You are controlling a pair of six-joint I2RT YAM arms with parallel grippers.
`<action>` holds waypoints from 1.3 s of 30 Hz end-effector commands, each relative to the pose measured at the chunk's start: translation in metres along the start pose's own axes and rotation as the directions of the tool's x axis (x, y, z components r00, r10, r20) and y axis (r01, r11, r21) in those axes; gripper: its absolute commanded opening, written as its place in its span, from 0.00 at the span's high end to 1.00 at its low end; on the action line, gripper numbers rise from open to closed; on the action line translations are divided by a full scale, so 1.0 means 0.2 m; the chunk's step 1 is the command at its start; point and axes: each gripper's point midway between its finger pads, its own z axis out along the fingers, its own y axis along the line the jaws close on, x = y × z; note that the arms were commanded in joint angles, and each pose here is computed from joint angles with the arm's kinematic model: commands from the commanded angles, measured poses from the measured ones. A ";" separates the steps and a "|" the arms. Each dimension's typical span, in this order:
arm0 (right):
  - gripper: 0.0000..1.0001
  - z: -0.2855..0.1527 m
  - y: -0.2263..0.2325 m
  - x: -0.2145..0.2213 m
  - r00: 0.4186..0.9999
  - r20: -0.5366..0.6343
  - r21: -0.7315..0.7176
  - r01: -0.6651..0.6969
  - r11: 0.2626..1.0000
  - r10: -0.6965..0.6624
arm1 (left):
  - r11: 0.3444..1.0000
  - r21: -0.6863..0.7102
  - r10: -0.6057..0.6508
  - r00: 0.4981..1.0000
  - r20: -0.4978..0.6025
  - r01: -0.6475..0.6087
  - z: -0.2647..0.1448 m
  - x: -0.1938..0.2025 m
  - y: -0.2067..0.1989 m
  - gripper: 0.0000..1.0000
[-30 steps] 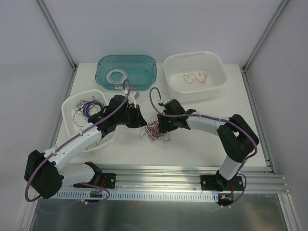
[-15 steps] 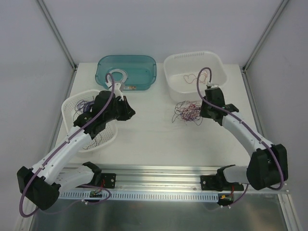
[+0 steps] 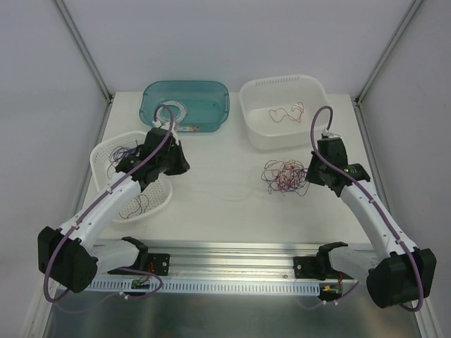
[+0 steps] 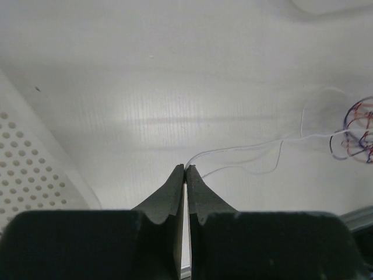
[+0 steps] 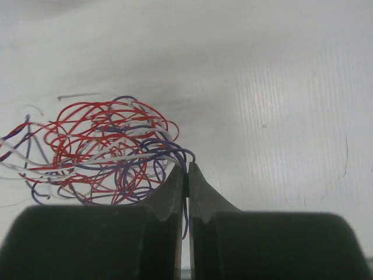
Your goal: Untangle the cables
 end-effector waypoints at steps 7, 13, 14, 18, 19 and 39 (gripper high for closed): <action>0.99 0.06 -0.18 0.30 0.981 -0.149 0.121 -0.103 0.987 0.121 | 0.995 0.063 0.041 0.907 0.419 -0.074 -0.54 -0.72 -0.18 1.00; 0.99 0.09 -0.25 0.40 0.964 -0.203 0.190 -0.134 0.973 0.172 | 0.991 0.088 0.031 0.811 0.585 -0.101 -0.87 -0.99 -0.26 1.00; 0.99 0.10 -0.27 0.42 0.961 -0.211 0.200 -0.138 0.970 0.180 | 0.989 0.097 0.027 0.788 0.615 -0.109 -0.94 -1.04 -0.29 1.00; 0.99 0.10 -0.25 0.40 0.960 -0.208 0.177 -0.151 0.973 0.187 | 0.976 0.134 0.046 0.766 0.641 -0.172 -1.03 -1.11 -0.37 1.00; 0.98 0.09 -0.24 0.39 0.962 -0.205 0.165 -0.149 0.975 0.182 | 0.967 0.166 0.048 0.774 0.631 -0.195 -1.03 -1.10 -0.41 1.00; 0.03 -0.03 0.00 0.22 0.986 -0.164 -0.126 -0.064 0.990 0.043 | 0.955 0.028 0.184 0.667 0.722 -0.294 -0.95 -1.53 -0.49 1.00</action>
